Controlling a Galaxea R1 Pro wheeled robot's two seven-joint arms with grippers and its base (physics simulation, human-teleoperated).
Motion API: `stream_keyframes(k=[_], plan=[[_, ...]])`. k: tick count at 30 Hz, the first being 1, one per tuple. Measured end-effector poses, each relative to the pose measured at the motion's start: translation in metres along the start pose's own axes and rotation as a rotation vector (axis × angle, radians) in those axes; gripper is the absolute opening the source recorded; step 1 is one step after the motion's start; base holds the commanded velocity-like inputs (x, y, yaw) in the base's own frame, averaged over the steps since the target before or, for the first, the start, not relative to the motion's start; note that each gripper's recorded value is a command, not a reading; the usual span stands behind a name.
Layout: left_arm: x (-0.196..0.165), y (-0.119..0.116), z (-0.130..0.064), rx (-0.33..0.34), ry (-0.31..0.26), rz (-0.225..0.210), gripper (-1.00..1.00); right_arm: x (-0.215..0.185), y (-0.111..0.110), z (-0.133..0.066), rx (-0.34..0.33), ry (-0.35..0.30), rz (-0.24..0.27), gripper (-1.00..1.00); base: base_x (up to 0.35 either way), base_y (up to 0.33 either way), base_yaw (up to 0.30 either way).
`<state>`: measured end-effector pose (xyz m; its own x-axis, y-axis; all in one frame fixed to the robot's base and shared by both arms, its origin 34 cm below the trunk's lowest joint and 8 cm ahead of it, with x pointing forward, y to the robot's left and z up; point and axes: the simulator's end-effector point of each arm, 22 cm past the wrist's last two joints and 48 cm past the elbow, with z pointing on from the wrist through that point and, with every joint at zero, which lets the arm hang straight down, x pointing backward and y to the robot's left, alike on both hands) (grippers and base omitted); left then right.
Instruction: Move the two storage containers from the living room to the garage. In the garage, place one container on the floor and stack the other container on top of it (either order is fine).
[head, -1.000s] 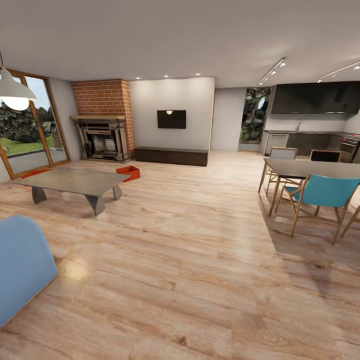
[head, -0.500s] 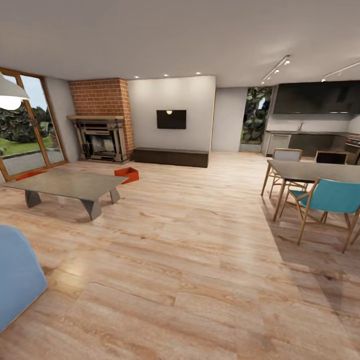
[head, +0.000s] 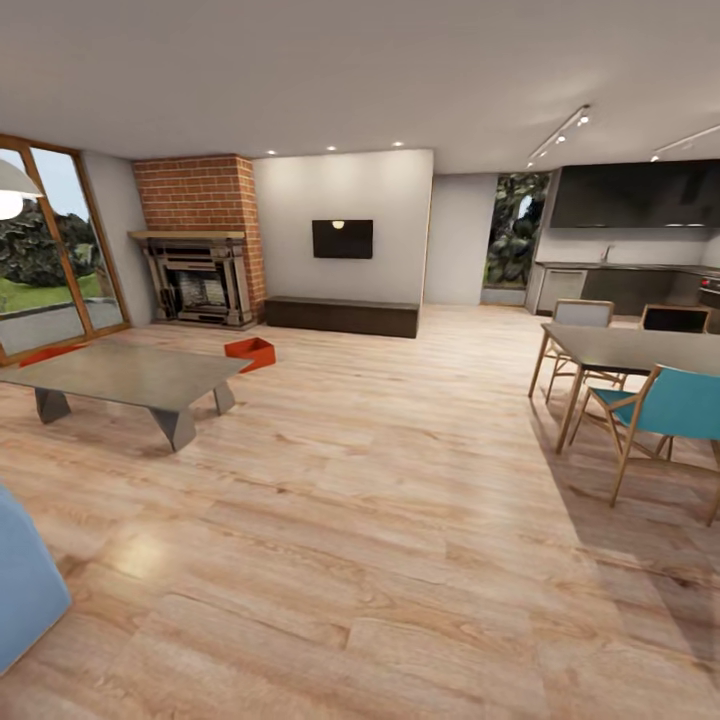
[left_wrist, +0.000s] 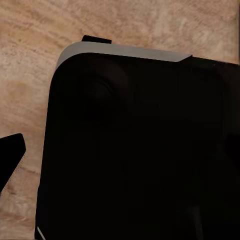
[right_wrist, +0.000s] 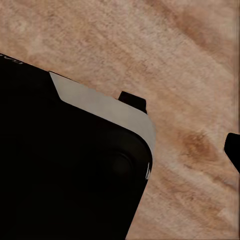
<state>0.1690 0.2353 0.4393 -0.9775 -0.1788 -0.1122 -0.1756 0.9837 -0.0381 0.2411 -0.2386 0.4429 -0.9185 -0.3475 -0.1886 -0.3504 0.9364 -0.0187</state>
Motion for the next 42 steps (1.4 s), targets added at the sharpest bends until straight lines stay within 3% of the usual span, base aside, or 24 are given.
stream_keyframes(k=[42], plan=[[0.0000,0.0003,0.0000,-0.001,0.000,0.000,1.00,-0.0004,0.0008,0.0000,-0.001,-0.001,0.000,1.00,0.322,0.000,0.000]])
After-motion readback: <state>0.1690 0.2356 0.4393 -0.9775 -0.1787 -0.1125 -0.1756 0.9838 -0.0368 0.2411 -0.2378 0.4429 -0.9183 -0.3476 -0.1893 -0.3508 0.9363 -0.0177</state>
